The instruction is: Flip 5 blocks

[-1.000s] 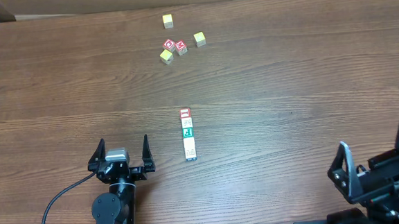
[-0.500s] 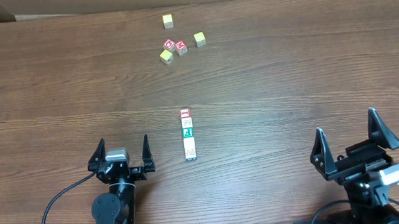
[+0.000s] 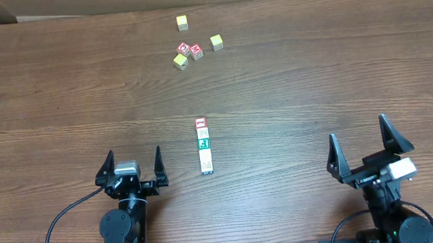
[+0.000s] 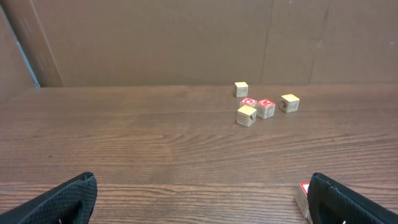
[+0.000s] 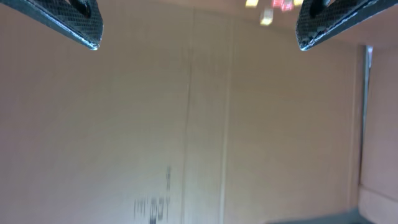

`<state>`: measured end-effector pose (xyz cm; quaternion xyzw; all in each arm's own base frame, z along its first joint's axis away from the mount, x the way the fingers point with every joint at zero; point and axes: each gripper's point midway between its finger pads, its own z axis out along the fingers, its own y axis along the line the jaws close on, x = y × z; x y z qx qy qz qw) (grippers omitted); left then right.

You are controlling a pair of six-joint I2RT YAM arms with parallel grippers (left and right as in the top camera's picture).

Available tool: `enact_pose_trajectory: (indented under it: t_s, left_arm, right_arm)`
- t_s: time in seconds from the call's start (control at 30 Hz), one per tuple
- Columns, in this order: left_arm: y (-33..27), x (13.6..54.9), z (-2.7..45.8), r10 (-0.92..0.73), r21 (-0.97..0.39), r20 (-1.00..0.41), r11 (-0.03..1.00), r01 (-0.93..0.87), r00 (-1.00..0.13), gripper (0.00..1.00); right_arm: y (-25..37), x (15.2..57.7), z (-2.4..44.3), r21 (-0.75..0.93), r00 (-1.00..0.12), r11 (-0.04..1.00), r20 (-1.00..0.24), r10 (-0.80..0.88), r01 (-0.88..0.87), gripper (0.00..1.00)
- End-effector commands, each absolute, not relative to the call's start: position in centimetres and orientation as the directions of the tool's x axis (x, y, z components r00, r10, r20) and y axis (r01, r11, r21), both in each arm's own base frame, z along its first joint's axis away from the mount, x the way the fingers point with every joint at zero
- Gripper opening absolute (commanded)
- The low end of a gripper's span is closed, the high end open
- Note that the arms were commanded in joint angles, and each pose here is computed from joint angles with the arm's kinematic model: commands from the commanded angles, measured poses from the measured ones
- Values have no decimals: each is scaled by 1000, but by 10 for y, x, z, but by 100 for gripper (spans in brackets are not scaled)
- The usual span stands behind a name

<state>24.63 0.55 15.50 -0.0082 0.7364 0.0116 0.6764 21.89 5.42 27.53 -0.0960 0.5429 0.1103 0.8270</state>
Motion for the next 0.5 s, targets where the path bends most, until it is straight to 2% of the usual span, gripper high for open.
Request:
enact_pose_trajectory:
  t_s: [0.0, 0.33, 0.47]
  left_arm:
    - [6, 246, 156, 29, 31, -997, 999, -25, -76, 100]
    - [6, 246, 156, 29, 31, -997, 999, -25, -76, 100]
    - [6, 246, 156, 29, 31, -997, 999, -25, -76, 100]
  right_arm:
    - [54, 224, 261, -34, 341, 958, -937, 68, -286, 100]
    - [55, 239, 179, 32, 5, 959, -999, 35, -282, 100]
    - [54, 240, 173, 37, -18, 961, -999, 33, -276, 100]
